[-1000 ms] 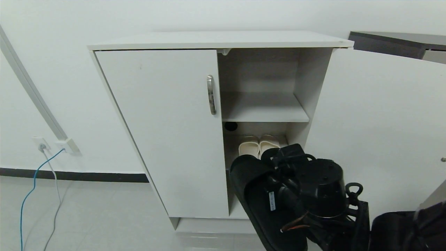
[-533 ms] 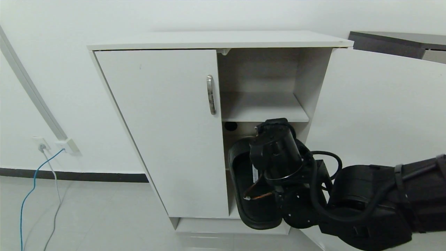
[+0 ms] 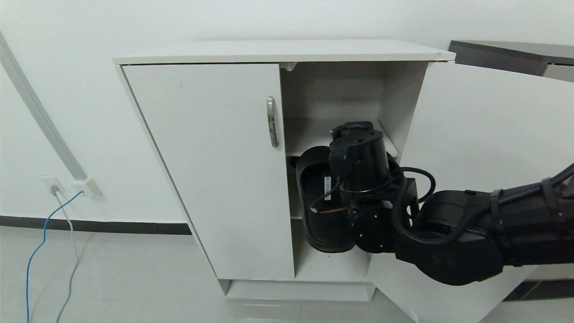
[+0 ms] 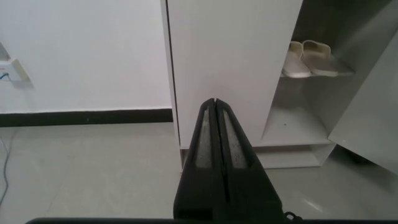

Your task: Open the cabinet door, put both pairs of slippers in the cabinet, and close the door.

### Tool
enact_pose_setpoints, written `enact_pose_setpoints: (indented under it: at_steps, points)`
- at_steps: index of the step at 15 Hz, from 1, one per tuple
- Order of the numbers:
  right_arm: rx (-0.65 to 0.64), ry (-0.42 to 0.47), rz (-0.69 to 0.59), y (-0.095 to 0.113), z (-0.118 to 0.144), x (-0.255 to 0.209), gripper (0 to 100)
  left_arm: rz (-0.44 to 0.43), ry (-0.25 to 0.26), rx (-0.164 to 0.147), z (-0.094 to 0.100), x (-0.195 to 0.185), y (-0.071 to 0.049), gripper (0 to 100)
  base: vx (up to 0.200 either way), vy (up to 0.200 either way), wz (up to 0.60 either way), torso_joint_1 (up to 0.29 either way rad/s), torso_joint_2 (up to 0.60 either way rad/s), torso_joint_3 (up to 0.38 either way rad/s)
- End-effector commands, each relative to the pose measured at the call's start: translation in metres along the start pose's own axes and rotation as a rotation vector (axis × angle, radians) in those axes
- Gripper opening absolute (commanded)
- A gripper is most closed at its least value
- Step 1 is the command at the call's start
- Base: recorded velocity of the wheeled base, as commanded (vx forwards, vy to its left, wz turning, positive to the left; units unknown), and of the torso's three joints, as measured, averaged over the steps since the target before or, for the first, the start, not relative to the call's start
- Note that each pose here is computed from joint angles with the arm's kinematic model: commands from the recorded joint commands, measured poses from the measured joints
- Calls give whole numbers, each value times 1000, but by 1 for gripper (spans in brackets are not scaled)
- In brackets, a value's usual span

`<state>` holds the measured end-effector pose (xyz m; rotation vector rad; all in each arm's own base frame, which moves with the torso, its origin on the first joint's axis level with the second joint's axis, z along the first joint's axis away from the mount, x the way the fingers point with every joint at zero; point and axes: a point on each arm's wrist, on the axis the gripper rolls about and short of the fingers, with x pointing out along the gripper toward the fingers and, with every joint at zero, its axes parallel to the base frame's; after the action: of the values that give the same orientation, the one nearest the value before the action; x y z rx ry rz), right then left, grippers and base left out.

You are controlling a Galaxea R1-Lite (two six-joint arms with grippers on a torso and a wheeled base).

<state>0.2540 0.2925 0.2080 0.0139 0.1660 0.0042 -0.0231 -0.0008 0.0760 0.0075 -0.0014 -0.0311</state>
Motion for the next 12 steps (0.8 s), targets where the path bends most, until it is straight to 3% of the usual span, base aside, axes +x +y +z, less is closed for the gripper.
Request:
enact_pose_setpoints:
  at_steps: [1, 3, 12]
  points:
    - [-16, 6, -7, 2, -7, 6, 0, 2, 1, 0, 0, 0, 0, 0, 0, 0, 0, 0, 0, 0]
    - [-13, 4, -6, 2, -6, 7, 0, 0, 1, 0, 0, 0, 0, 0, 0, 0, 0, 0, 0, 0]
    - [-6, 0, -11, 0, -4, 8, 0, 0, 1, 0, 0, 0, 0, 0, 200, 0, 0, 3, 4, 2]
